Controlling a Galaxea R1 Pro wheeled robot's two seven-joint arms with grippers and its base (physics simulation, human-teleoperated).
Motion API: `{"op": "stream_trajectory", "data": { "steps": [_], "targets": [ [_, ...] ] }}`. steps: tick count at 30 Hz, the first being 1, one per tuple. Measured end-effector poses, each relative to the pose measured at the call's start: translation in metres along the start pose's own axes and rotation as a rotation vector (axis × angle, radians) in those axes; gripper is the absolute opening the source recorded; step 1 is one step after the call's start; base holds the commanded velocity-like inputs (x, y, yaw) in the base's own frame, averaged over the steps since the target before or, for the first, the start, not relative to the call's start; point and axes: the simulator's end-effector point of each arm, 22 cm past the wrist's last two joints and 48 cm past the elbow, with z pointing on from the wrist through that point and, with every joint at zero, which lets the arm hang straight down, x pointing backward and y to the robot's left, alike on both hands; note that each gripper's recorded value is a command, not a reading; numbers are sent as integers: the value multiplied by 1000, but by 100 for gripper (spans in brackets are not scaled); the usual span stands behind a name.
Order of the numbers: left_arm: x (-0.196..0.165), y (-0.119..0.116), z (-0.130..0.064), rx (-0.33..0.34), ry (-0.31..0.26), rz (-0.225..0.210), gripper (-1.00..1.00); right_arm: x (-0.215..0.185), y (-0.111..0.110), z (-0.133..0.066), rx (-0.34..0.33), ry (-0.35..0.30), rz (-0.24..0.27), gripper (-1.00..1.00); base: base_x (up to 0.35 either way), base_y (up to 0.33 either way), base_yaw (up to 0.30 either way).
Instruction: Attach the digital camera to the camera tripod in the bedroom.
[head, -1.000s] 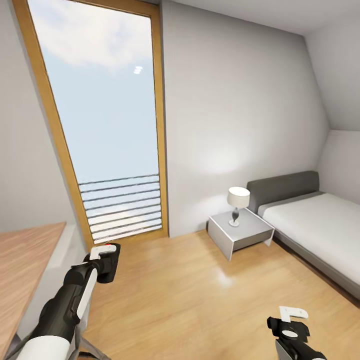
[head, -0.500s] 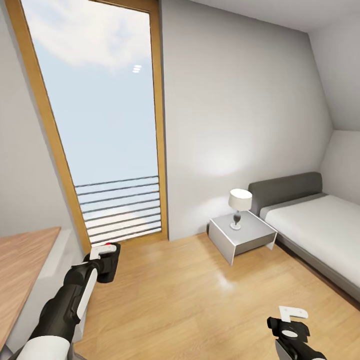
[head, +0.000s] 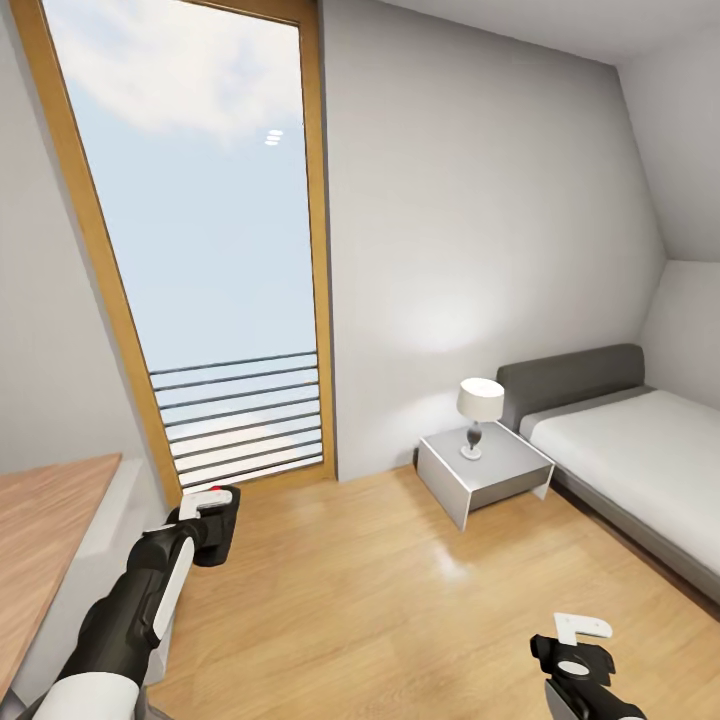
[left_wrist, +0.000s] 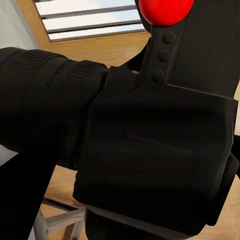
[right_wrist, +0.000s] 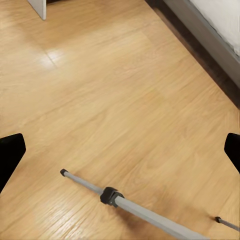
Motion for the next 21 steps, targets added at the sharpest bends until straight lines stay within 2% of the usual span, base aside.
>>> {"op": "stream_trajectory", "data": {
  "steps": [21],
  "targets": [
    [0, 0, 0, 0, -1, 0, -100, 0, 1, 0, 2, 0, 0, 100, 0, 0, 0]
  ]
}}
